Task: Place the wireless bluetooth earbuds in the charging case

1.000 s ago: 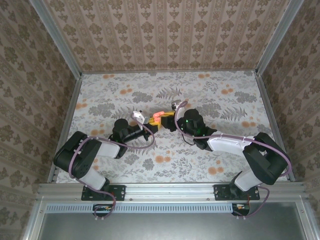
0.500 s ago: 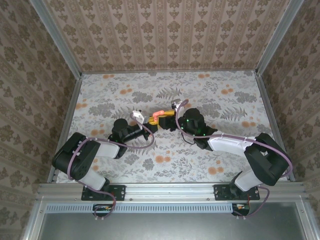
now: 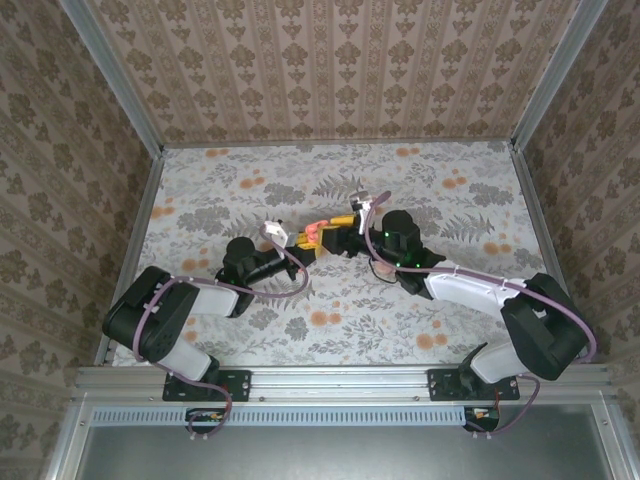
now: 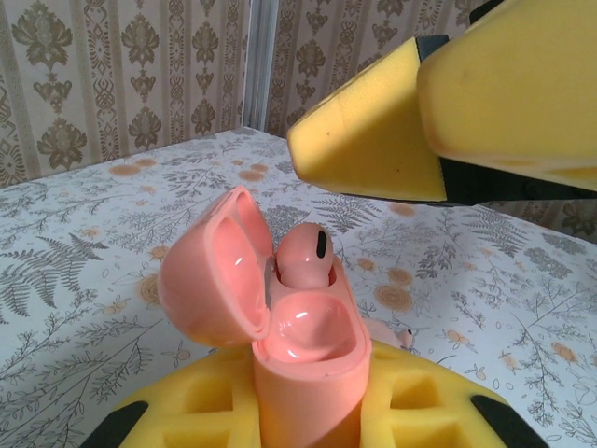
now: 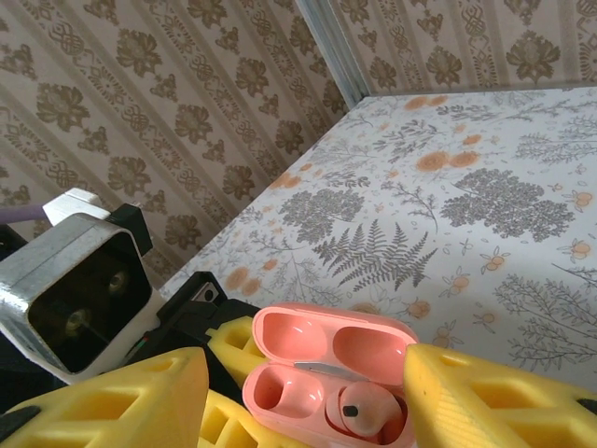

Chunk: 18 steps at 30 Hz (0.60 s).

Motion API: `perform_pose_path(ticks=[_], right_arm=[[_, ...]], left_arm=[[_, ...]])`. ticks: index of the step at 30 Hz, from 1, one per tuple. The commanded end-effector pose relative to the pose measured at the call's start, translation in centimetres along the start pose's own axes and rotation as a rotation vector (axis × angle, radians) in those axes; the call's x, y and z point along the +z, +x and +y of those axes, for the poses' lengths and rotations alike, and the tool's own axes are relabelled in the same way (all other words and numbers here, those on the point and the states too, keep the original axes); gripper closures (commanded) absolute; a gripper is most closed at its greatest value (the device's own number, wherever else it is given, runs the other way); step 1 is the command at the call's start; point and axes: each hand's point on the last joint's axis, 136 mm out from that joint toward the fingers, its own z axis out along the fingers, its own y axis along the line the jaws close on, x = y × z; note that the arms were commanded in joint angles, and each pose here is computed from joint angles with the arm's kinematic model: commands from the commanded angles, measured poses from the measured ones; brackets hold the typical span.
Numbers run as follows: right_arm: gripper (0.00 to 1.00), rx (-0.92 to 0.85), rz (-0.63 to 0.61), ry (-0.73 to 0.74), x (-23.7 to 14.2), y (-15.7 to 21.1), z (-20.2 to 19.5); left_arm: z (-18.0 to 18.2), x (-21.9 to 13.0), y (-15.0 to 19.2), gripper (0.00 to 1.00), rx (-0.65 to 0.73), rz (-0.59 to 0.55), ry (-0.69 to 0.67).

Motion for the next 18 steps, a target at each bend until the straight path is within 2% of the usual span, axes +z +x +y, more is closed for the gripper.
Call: perform_pose_path(ticks=[1,7,12,15,18], right_arm=[[0.46,-0.009,-0.030,-0.037,-1.3,-2.0,0.9],[0.49,-0.033,0.018,-0.017,-3.3,-1.3,-0.6],[0.49,-0.170,0.034,-0.049,-5.3,-0.7,0.0],[0.49,-0.235,0.073,-0.045,-6.3,-0.1,0.3],[0.49,-0.209,0.161,0.036,-6.9,0.6,-0.8]], left_arm=[[-1.4,-0.1,-1.8,0.89,0.066,-0.046,0.065],[-2.7,-0.5,-1.9,0.88,0.107,-0.052,0.132],[-3.3,-0.7,-1.8,0.88,0.121,-0.045,0.160],[-2.9,-1.0,-1.6,0.88,0.117,-0.035,0.138],[-0.8,-1.3,-1.2,0.88,0.080,-0.010,0.021]])
